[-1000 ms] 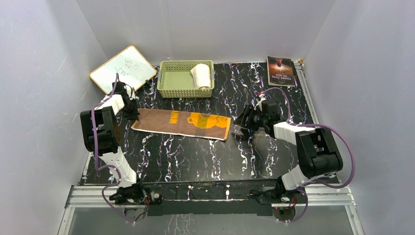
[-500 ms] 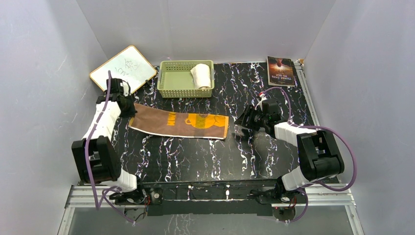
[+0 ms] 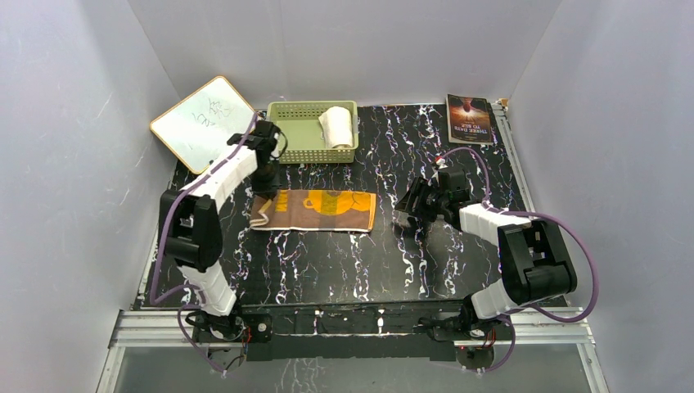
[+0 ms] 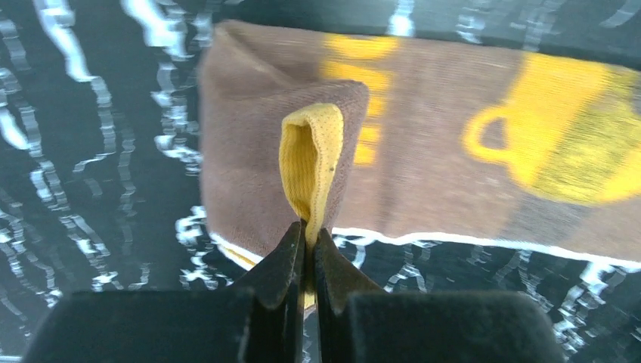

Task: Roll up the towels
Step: Fold the towel at the center of the board.

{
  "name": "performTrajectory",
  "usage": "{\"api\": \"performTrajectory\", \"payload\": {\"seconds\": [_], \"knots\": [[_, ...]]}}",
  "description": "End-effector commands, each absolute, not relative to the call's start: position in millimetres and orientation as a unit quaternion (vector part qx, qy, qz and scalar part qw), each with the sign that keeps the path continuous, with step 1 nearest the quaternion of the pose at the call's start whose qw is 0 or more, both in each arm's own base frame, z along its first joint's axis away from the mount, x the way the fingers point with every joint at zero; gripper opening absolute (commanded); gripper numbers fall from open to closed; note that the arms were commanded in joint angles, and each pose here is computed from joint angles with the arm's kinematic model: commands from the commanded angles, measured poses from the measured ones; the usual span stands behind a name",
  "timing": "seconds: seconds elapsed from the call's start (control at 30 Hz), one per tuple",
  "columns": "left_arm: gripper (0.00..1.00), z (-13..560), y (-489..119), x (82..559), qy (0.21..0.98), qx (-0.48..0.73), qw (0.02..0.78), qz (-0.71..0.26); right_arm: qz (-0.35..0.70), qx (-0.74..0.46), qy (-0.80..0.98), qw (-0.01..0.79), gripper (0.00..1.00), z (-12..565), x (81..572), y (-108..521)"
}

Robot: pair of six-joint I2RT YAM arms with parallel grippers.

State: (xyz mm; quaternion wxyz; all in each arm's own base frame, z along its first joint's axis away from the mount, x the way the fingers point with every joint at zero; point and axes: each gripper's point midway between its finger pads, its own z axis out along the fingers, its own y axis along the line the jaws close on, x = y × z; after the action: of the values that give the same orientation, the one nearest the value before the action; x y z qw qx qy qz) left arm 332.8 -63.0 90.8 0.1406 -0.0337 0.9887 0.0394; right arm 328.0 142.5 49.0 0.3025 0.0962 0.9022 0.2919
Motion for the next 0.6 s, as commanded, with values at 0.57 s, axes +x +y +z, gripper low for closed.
{"api": "performTrajectory", "payload": {"seconds": [0.57], "knots": [[0.0,87.0,-246.8,351.5,0.979,-0.025,0.108,-0.173,0.303,0.077,0.891,0.329,0.55,72.5,344.5,148.7]]}}
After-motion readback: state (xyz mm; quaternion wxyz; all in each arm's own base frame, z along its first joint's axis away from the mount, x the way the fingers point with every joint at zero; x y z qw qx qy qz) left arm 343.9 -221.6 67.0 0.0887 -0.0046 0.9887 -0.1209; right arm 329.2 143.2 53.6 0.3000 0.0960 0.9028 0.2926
